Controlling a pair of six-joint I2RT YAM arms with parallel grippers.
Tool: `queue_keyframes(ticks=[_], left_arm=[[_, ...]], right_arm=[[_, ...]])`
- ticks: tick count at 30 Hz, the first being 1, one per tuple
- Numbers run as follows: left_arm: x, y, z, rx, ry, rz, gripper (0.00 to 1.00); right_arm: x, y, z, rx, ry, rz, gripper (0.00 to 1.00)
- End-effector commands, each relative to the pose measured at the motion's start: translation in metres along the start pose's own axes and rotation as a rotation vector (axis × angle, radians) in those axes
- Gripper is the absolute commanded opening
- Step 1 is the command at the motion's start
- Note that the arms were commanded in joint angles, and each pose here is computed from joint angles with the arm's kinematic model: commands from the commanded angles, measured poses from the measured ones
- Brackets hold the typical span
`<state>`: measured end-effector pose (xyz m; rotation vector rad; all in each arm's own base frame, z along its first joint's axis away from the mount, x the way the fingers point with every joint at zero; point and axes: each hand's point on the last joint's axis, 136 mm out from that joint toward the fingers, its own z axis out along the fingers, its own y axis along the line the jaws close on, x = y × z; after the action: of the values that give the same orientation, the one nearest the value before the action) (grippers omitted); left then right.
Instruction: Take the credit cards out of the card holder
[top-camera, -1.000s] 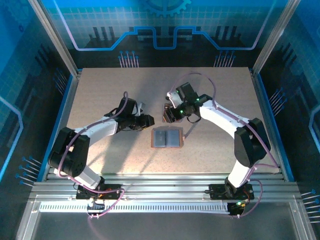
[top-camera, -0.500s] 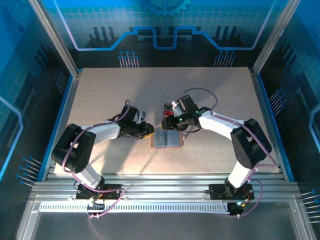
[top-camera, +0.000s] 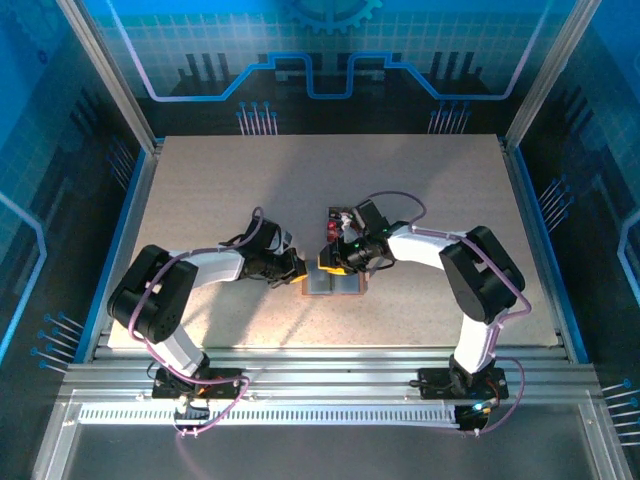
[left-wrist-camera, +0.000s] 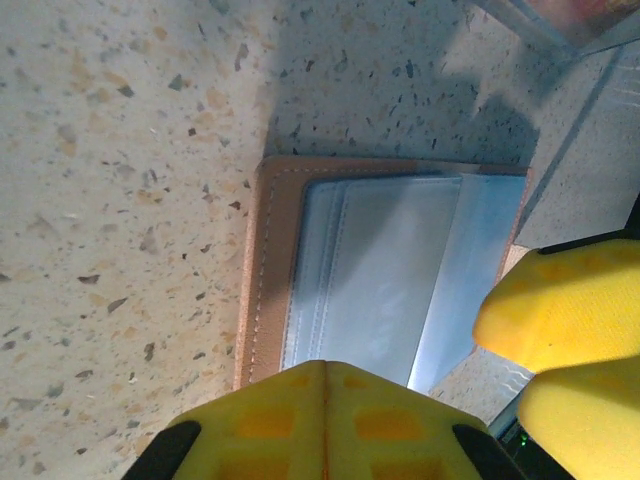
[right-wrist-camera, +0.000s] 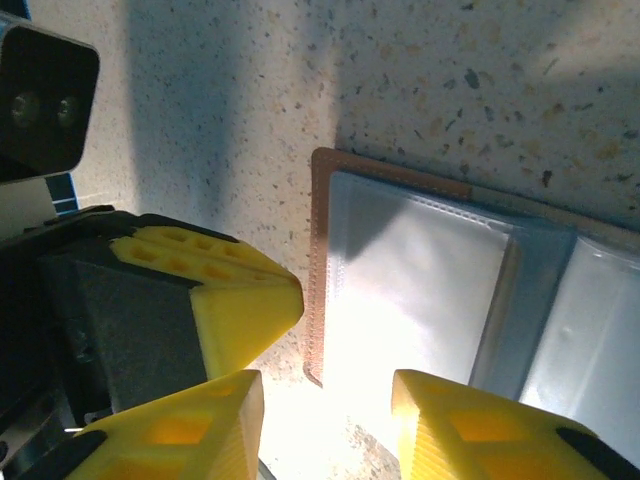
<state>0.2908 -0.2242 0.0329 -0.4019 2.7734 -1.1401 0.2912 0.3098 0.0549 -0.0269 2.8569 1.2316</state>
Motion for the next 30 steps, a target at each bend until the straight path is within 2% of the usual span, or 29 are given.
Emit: queue_keyframes(ticks=[1,7,30], left_arm=[[0.006,0.012,0.001,-0.049,0.007,-0.024,0.05],[0.008,0.02,0.006,-0.074,0.025,-0.032,0.0],[0.012,0.029,0.006,-0.116,0.046,-0.024,0.0]], right_arm=[[0.008,0.0,0.007,0.006,0.043,-0.002,0.35],[0.009,-0.002,0.012,0.004,0.066,0.004,0.33],[0.018,-0.021,0.019,0.072,0.12,0.013,0.33]])
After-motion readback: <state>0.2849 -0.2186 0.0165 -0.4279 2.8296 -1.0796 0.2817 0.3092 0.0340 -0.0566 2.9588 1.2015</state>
